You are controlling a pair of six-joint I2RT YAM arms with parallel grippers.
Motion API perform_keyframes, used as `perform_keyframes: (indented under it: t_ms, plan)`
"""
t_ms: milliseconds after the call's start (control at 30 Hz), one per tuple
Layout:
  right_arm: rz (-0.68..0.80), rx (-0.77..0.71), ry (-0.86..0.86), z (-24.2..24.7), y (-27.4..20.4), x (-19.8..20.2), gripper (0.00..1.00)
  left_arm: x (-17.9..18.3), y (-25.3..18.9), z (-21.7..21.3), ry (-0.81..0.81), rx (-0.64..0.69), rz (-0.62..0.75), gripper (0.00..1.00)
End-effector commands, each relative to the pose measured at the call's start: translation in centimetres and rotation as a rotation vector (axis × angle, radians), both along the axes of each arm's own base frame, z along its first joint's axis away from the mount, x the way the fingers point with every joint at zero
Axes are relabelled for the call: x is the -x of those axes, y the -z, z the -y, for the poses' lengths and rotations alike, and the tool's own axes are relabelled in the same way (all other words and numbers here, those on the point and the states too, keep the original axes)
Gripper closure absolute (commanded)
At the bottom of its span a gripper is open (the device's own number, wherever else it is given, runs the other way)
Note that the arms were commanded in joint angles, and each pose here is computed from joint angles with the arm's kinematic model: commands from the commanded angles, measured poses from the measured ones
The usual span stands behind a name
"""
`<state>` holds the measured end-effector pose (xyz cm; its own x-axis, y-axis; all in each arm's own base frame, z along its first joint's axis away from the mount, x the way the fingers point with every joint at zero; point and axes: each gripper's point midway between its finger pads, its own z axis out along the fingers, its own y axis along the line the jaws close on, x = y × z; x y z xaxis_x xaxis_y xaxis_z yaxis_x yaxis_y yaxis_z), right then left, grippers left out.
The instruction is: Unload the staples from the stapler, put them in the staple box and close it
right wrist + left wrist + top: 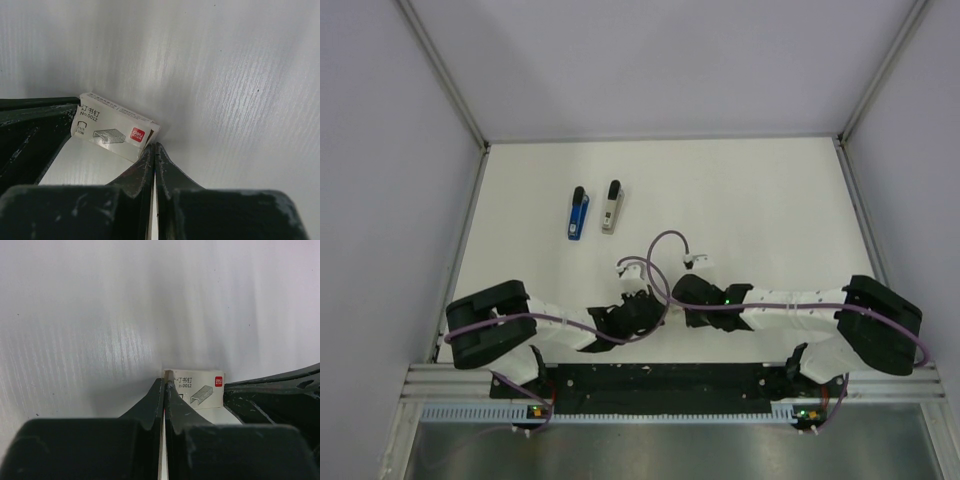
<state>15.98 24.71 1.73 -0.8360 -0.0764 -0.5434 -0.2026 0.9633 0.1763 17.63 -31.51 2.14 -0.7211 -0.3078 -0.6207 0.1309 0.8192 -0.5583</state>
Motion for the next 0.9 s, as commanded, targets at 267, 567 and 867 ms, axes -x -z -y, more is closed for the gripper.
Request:
perform_keyframes:
  t_ms: [267, 567, 867]
  plan:
    - [0.09, -0.008, 0.015, 0.7, -2.7, -1.5, 0.99, 0.4, -1.6, 1.4, 0.068, 0.012, 0.024, 0.97]
    - [0.177, 0.037, 0.072, 4.9, -5.6, -3.4, 0.78, -0.8, -4.1, -0.6, 0.043, -0.081, 0.121, 0.51]
    - [0.275, 0.031, 0.095, 7.0, -9.2, -6.1, 0.58, -2.5, -8.9, -4.1, -0.028, -0.17, 0.253, 0.39]
